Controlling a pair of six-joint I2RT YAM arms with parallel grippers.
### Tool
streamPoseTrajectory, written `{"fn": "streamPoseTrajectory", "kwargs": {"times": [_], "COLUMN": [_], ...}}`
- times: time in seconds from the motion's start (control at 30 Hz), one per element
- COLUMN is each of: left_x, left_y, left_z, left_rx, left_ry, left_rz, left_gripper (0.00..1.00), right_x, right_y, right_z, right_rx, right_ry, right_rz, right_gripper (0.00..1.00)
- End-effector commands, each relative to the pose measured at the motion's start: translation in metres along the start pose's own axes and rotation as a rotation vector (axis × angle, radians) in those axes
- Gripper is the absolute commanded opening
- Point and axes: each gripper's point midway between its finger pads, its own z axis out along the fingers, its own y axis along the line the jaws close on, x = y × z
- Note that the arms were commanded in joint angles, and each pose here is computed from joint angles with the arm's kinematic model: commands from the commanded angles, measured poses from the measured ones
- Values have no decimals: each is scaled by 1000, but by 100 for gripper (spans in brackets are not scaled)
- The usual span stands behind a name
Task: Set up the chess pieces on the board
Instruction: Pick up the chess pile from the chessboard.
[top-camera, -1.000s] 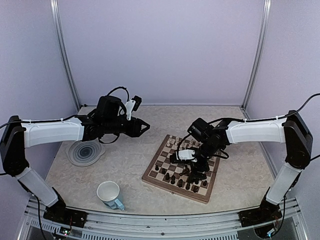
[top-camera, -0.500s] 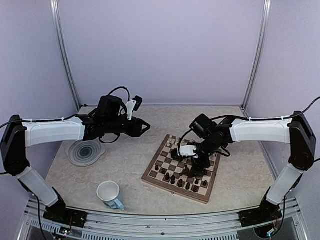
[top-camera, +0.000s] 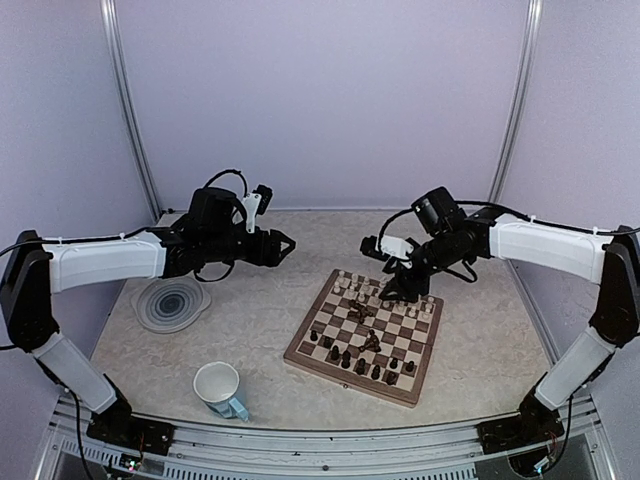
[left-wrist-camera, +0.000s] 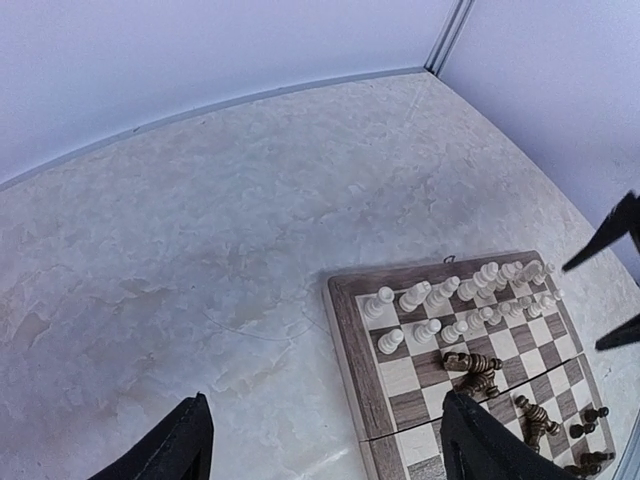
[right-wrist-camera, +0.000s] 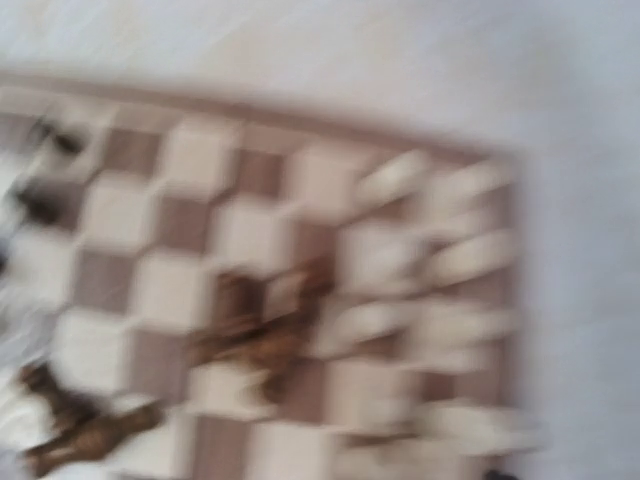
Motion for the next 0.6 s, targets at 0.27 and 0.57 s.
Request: {"fn": "streamPoseTrajectory", "kwargs": {"times": [0.27, 0.57], "left_x": [-10, -11], "left_y": [-1, -3], "left_z": [-3, -4], "left_rx": [0, 9], "left_ry": [-33, -30], "left_rz": [-1, 2], "left_gripper": [74, 72], "right_x": [62, 76], "right_y": [103, 112], "right_z": [58, 75], "right_rx": [-320, -336], "right_ry": [220, 300], "right_rz": [31, 21], "right_gripper": [61, 61]}}
